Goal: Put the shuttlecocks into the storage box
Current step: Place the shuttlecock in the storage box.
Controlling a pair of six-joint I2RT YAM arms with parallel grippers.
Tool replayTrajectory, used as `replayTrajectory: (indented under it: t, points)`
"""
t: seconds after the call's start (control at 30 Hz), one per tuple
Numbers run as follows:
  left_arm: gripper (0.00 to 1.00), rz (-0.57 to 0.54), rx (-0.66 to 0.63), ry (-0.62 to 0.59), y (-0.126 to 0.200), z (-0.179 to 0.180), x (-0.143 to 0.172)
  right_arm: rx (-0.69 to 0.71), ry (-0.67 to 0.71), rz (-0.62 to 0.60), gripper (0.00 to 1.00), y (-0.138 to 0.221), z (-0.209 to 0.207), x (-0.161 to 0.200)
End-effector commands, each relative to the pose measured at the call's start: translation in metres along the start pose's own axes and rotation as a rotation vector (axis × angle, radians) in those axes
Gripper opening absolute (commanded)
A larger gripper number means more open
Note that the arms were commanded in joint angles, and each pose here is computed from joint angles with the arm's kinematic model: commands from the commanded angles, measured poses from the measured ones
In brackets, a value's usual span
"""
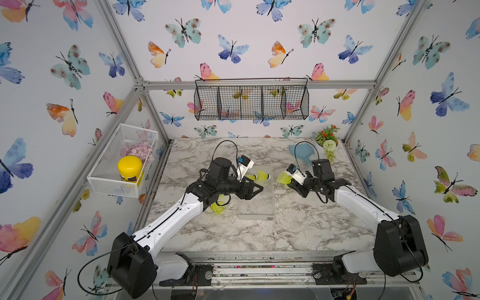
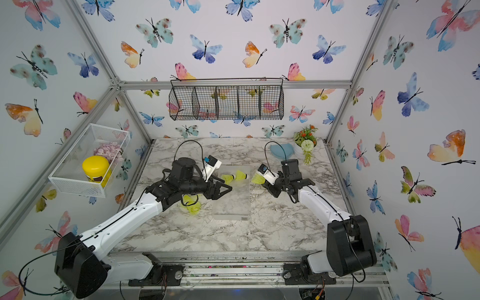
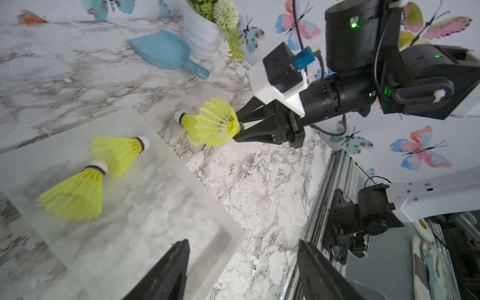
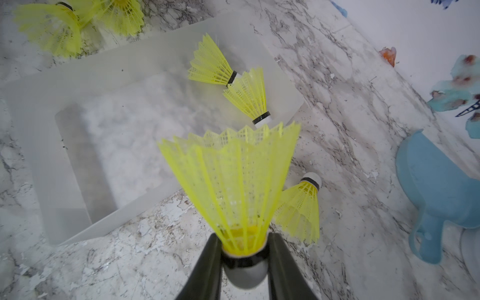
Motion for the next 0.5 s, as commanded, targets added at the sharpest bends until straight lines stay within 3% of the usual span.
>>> replayTrajectory:
  t: [0.0, 0.47]
  points:
    - [0.70, 0.026, 0.083, -0.088, -0.013, -0.020, -0.006, -0.041, -0.038, -0.020, 0.26, 0.009, 0.016, -0.008]
    - [0.65, 0.080, 0.045, -0.169, -0.053, -0.013, -0.022, -0.107, -0.001, -0.063, 0.26, 0.004, 0.050, -0.038]
Point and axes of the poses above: each gripper's point midway between its finger pads, its own y axis back along the fingers, its own z axis along the line the jaws close on, x = y × z, the point moved 2 cm from there along y, back along the fingers, and after that the axes turned 7 degrees about y, right-handed, at the moved point
